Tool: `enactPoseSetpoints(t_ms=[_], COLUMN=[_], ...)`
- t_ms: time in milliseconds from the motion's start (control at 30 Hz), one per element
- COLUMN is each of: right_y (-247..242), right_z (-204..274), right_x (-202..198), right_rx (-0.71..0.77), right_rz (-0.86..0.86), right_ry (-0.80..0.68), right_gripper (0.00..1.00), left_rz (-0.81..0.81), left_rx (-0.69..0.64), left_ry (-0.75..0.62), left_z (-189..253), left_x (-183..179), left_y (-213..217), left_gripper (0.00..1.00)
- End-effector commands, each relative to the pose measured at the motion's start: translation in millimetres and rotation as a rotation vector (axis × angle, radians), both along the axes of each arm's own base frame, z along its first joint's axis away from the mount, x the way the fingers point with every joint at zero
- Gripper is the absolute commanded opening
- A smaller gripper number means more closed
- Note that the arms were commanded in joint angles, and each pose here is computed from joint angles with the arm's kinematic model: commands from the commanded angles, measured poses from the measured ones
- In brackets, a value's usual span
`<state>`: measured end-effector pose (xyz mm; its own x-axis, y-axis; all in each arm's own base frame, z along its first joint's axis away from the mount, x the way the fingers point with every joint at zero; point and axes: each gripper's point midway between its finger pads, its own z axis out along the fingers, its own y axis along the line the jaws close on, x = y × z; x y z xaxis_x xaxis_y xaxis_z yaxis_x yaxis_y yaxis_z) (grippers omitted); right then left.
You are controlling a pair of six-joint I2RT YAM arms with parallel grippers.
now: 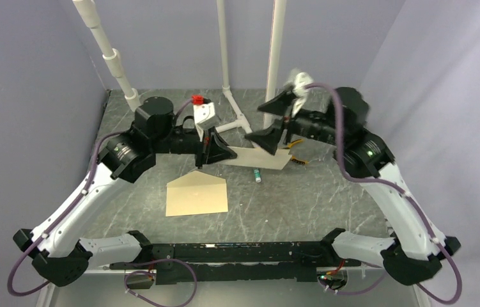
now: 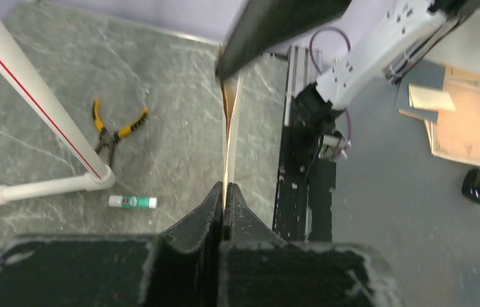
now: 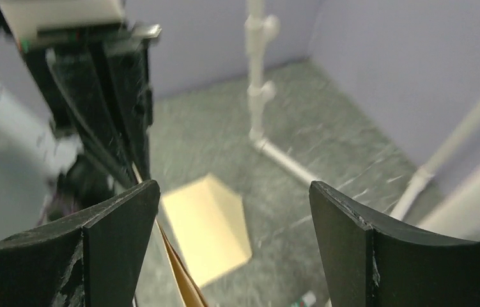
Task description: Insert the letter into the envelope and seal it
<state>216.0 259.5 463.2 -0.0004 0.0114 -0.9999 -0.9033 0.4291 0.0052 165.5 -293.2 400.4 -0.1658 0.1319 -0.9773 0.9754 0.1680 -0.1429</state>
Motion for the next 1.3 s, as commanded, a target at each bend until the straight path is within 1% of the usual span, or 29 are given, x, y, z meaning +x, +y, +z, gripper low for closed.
enactPoseSetpoints(t_ms=[0,100,233,300,367,533,600,633,700,767,800,833,867,900,933,967,1000,1033,1067,1133,1200,1267], right_y=[14,17,16,16,17,21,23,23,24,24,25,26,27,29,31,33,37,39,42,45,46,47], right_z=[-71,-81,-96,-106,-114,-122,-122,-121,-118,-116,-116,-116,-118,-119,-121,-126,-131,-142,-149,-174,-192,-212], right_x=[-45,-56,-63,-65,-66,-65,-64,-65,-65,-63,-60,-55,-48,-40,-33,-23,-14,-4,9,41,67,85], right_rx=[-0.251,-0.244,-0.255,-0.261,-0.267,-0.271,-0.263,-0.256,-0.244,-0.231,-0.226,-0.218,-0.210,-0.200,-0.192,-0.185,-0.172,-0.165,-0.151,-0.129,-0.099,-0.086], right_rz=[0.351,0.421,0.449,0.464,0.476,0.493,0.495,0.496,0.495,0.481,0.464,0.433,0.398,0.363,0.330,0.286,0.247,0.202,0.143,-0.024,-0.159,-0.250], right_ry=[0.067,0.073,0.111,0.139,0.161,0.203,0.211,0.211,0.211,0.210,0.214,0.218,0.229,0.228,0.245,0.268,0.298,0.346,0.381,0.490,0.568,0.630], right_gripper=[0.91,0.92,0.92,0.90,0.85,0.61,0.50,0.42,0.24,0.10,0.00,0.00,0.00,0.00,0.00,0.00,0.00,0.00,0.00,0.00,0.00,0.00], left_rz=[-0.111,-0.122,-0.135,-0.148,-0.152,-0.137,-0.127,-0.121,-0.105,-0.090,-0.080,-0.058,-0.021,0.048,0.138,0.246,0.383,0.515,0.663,0.924,1.185,1.397], left_rx=[0.129,0.159,0.186,0.185,0.179,0.153,0.148,0.145,0.140,0.136,0.128,0.128,0.129,0.133,0.143,0.150,0.152,0.160,0.170,0.205,0.253,0.315], left_ry=[-0.012,0.007,0.019,0.011,0.007,-0.021,-0.028,-0.031,-0.036,-0.037,-0.042,-0.044,-0.044,-0.045,-0.036,-0.019,0.042,0.086,0.139,0.277,0.410,0.564], left_z=[-27,-35,-42,-42,-41,-35,-34,-32,-31,-31,-29,-30,-31,-32,-35,-38,-43,-49,-57,-83,-117,-158], left_x=[-12,-9,-8,-10,-12,-12,-11,-11,-10,-9,-9,-5,-1,9,22,36,50,64,78,91,94,81], left_y=[5,3,3,3,3,4,5,6,7,8,9,9,11,14,19,26,35,47,62,92,125,152], left_gripper=[0.02,0.02,0.02,0.03,0.02,0.02,0.02,0.02,0.02,0.02,0.03,0.14,0.36,0.56,0.73,0.83,0.90,0.92,0.93,0.93,0.93,0.93])
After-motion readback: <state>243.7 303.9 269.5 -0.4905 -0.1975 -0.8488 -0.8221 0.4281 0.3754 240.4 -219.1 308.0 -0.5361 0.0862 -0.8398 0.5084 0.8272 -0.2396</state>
